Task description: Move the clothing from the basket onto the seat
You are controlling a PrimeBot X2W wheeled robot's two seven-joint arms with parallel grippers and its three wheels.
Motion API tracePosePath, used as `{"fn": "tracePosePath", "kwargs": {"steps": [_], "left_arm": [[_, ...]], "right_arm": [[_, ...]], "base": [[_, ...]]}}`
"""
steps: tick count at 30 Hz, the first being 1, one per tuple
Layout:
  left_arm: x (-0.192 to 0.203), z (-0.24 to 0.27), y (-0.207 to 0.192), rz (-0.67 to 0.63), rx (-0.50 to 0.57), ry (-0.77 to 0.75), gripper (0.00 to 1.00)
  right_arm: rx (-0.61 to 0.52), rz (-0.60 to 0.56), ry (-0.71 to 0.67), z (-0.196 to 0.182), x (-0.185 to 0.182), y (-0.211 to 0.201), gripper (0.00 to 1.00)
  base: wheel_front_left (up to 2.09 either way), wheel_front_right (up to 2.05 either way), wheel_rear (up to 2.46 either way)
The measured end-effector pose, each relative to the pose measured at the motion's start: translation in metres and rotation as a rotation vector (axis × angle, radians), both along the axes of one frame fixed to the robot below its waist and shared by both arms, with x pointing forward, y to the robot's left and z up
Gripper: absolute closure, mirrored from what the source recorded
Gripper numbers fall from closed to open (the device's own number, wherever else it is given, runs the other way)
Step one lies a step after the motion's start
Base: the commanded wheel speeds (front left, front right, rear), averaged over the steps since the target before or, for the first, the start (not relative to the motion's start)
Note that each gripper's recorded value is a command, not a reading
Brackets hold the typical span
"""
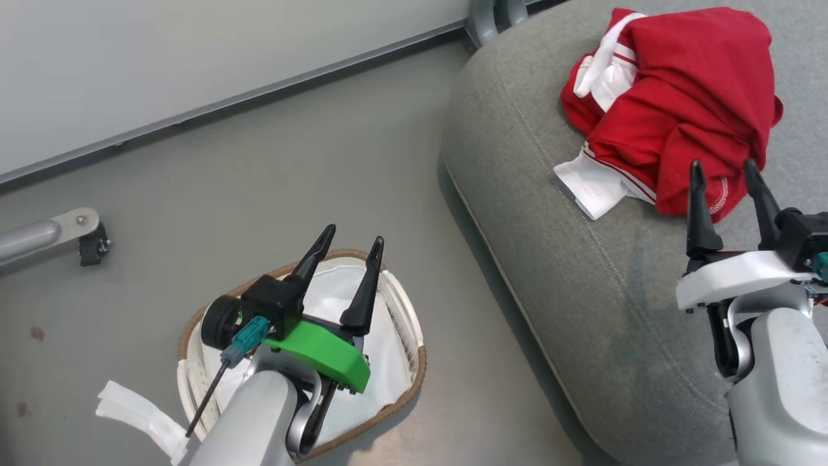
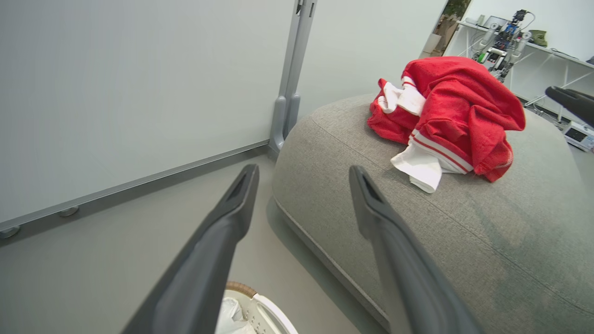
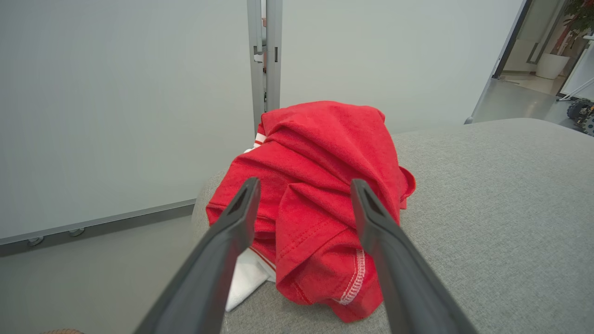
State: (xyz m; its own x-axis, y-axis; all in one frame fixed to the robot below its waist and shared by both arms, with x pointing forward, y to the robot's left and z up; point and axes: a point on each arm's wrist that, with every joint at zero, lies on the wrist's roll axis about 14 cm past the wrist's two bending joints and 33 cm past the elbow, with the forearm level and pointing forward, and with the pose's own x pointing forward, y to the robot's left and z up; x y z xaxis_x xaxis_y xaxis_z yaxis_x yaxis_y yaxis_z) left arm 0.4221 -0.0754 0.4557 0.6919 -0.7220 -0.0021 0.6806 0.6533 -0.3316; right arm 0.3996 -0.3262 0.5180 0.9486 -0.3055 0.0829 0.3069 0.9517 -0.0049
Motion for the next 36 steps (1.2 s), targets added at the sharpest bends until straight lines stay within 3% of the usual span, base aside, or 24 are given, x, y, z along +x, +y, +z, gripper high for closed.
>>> {"fn": "tracePosePath", "kwargs": {"steps": [11,22,36], "left_arm": [[0.006,-0.009,0.106,0.327,0.089,0.018,0.0],[-0.008,-0.004,0.201,0.627,0.147,0.009,0.0],[-0.052,-0.016,0.239,0.728,0.181,0.053,0.0]], "right_arm": [[0.097,0.236,-0.016,-0.007,0.029,0.092,0.0],[0.167,0.355,-0.001,-0.016,0.033,0.14,0.0],[0.174,0.394,0.026,-0.022,0.005,0.155,0.0]], "base": [[0.0,0.0,0.0],[0.0,0.0,0.0],[0.0,0.0,0.0]]}}
